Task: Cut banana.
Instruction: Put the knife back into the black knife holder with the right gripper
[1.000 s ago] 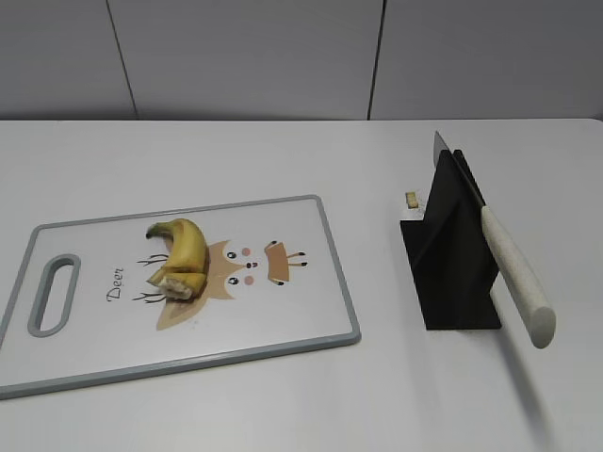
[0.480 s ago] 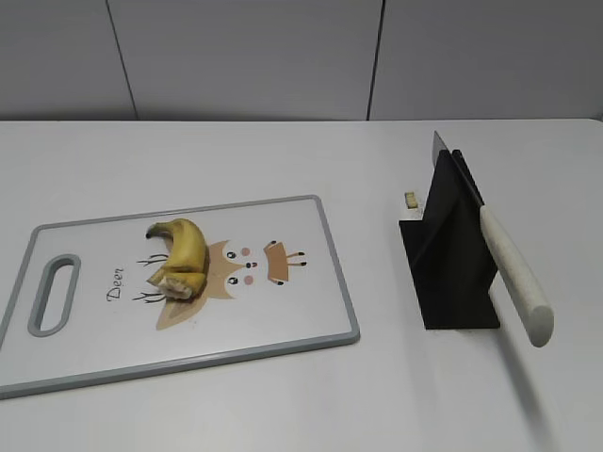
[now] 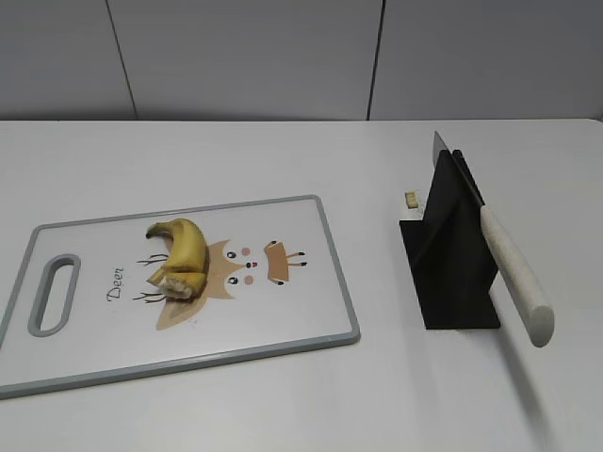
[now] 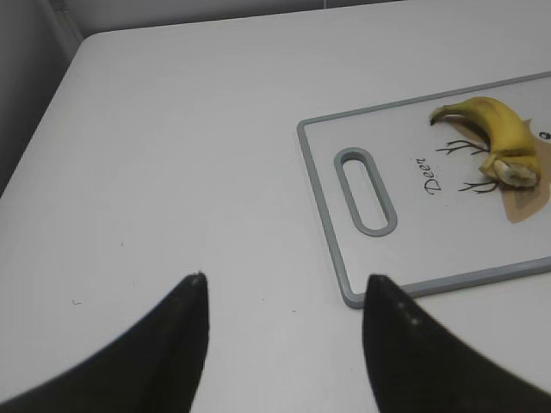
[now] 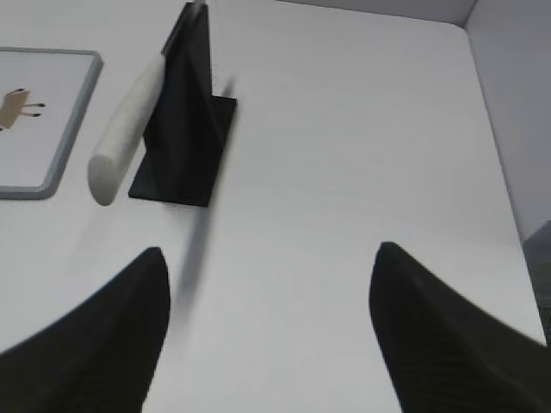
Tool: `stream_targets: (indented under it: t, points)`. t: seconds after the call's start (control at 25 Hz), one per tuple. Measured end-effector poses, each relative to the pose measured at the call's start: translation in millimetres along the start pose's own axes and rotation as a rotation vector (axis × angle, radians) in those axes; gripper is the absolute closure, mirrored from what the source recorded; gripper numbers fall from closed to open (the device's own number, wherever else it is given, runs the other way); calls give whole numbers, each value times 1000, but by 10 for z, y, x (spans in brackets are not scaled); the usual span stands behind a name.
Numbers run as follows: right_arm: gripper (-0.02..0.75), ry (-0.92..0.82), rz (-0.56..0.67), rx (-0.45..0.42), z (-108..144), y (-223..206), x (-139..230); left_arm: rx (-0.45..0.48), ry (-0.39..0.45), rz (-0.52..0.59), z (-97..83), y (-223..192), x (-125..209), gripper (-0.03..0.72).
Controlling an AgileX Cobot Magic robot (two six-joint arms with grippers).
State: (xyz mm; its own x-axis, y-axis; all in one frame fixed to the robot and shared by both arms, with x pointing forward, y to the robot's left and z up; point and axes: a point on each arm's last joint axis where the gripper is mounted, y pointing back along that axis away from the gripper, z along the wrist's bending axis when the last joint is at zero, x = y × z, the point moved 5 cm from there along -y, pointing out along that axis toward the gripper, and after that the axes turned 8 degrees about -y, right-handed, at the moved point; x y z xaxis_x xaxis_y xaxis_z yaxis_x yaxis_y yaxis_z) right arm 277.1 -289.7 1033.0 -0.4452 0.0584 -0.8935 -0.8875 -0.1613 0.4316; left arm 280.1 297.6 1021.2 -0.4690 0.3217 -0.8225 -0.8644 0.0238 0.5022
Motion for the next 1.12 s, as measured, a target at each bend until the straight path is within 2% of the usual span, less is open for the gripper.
stream_targets:
  t: [0.16,0.28,1.12]
  points:
    - [185,-44,-13,91,-40,-1,-6,0,0,0,0,0,0,175]
    - [186,-62,-17,126,-55,-1,-8,0,0,0,0,0,0,196]
    - [187,-63,-18,128,-56,-1,-8,0,0,0,0,0,0,206]
